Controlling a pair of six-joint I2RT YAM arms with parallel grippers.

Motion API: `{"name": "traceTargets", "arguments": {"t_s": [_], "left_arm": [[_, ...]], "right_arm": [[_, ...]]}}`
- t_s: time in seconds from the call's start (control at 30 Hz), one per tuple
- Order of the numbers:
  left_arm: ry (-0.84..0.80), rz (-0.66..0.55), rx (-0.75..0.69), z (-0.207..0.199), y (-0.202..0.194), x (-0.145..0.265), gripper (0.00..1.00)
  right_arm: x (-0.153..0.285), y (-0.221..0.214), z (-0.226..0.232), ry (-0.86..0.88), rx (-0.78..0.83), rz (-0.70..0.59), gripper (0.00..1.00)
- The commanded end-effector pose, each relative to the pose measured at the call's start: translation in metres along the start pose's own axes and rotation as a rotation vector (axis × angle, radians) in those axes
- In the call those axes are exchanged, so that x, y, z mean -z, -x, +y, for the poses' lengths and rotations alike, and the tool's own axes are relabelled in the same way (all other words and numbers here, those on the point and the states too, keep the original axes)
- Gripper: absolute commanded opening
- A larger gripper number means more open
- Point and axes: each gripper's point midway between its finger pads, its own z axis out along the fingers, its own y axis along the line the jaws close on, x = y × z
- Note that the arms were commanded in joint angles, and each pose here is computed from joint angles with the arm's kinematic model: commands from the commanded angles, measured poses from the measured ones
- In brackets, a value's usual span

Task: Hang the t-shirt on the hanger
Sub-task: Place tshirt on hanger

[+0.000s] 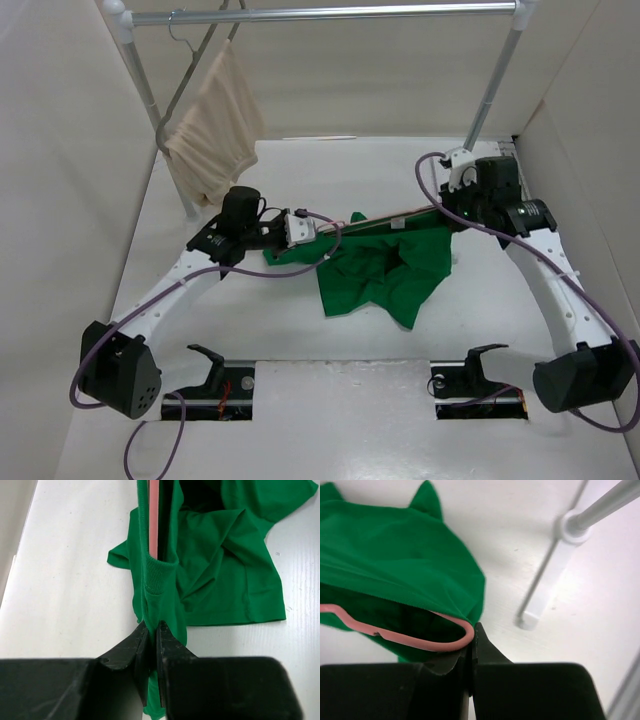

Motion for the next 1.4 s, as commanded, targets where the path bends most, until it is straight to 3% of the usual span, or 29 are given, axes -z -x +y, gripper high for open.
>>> {"name": "traceTargets", "arguments": {"t_s": [0.0,0.1,0.17,0.23,0.3,0.63,0.8,0.9,1.0,1.1,1.27,1.37], "left_arm": [[0.089,0.235,0.091,0.007,-0.049,0.031,0.0],[0.069,0.234,0.09,0.003,-0.047,0.032,0.0],[0.038,0.244,0.053,-0.002,-0.05,0.033,0.0],[-0.006,0.273,0.032,-0.011,-0.057,0.036,0.0],[-0.017,0.292,0.023,-0.016,-0.065,0.035,0.0],[0.051,0.332,0.044,-0.006,-0.071,0.04,0.0],[0.097,0.315,0.053,0.006,-0.066,0.037,0.0],[0.085,0.272,0.056,0.006,-0.056,0.034,0.0],[0.017,0.191,0.027,0.002,-0.037,0.028,0.0],[-0.057,0.15,-0.005,-0.01,-0.03,0.024,0.0],[-0.087,0.149,-0.073,-0.013,-0.031,0.024,0.0],[-0.089,0.094,-0.102,-0.011,-0.015,0.022,0.0]], "right_arm": [[0.036,0.016,-0.067,-0.473,0.15,0.089,0.0],[0.042,0.02,-0.071,-0.516,0.176,0.117,0.0],[0.039,0.025,-0.073,-0.437,0.15,0.06,0.0],[0.052,0.022,-0.104,-0.458,0.103,0.013,0.0],[0.053,0.013,-0.122,-0.478,0.102,0.046,0.0],[0.065,0.026,-0.129,-0.468,0.223,0.055,0.0],[0.056,0.061,-0.071,-0.267,0.416,-0.087,0.0],[0.041,0.076,-0.001,-0.049,0.586,-0.184,0.0],[0.029,0.098,0.061,0.125,0.683,-0.312,0.0],[0.024,0.117,0.088,0.221,0.737,-0.379,0.0],[-0.016,0.112,0.136,0.43,0.896,-0.301,0.0],[-0.049,0.084,0.152,0.546,0.921,-0.182,0.12]]}}
